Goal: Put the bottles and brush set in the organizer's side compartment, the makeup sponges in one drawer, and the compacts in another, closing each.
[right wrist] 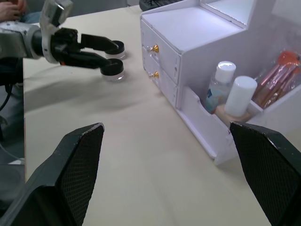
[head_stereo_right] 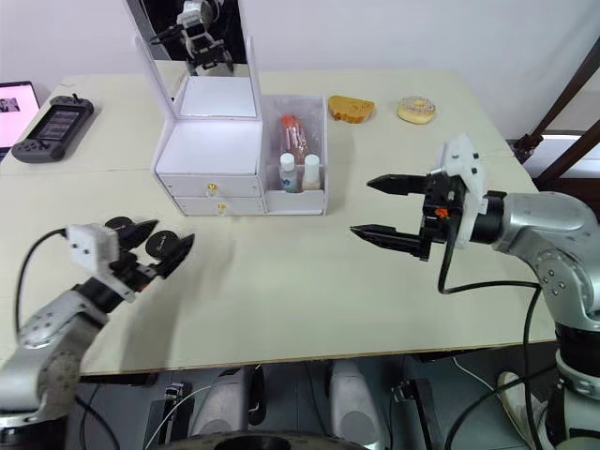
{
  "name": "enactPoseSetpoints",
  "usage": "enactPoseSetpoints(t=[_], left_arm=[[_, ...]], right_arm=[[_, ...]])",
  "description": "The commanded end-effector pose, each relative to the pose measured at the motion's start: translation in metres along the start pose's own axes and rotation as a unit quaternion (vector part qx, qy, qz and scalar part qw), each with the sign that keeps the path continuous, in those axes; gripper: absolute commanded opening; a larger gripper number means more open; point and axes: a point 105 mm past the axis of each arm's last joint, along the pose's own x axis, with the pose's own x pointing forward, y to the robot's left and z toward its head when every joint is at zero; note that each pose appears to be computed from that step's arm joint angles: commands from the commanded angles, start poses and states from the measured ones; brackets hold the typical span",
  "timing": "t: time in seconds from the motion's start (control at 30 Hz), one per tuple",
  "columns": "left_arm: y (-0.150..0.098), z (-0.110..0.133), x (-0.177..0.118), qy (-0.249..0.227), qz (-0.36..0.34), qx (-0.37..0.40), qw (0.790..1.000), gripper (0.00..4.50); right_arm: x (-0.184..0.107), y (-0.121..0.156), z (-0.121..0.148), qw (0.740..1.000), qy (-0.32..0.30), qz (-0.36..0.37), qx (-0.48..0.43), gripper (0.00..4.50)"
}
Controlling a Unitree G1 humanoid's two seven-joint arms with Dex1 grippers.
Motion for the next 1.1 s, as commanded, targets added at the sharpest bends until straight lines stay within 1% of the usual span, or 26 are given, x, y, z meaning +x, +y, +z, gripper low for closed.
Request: enactPoseSetpoints(t=[0.03,0.1,0.2,0.37,0.47,0.5,0.8,1.07,1.1], left_arm=[[-0.011,-0.004,0.014,0.0,0.029,0.006,1.0,4.45],[-0.017,-0.008,0.023,0.001,0.032,-0.004,0.999,4.45],[-0.025,-0.01,0.036,0.003,0.028,-0.003,1.0,4.45],[-0.033,-0.013,0.051,0.01,0.033,-0.003,0.999,4.45],[-0.034,-0.014,0.057,0.017,0.037,0.003,0.999,3.63],[-0.034,-0.015,0.059,0.021,0.039,0.009,0.999,3.23],[-0.033,-0.011,0.068,0.016,0.053,0.029,0.998,3.23],[-0.04,-0.012,0.077,0.016,0.047,0.039,0.998,3.23],[-0.041,-0.012,0.078,0.016,0.047,0.039,0.998,2.97]], right_arm=[[0.004,0.005,0.013,1.0,0.0,-0.006,-0.026,4.5],[0.006,0.001,0.014,0.999,0.003,-0.022,-0.032,4.5],[0.009,0.002,0.015,0.999,0.001,-0.025,-0.033,4.5],[0.009,0.002,0.013,0.998,0.009,-0.037,-0.042,4.5],[0.008,0.001,0.014,0.998,0.01,-0.04,-0.045,4.5],[0.008,0.001,0.015,0.998,0.008,-0.04,-0.045,4.5],[0.007,0.0,0.02,0.998,0.003,-0.042,-0.052,4.5],[0.007,-0.001,0.022,0.997,0.004,-0.043,-0.057,4.5],[0.006,-0.001,0.022,0.997,0.005,-0.044,-0.058,4.5]])
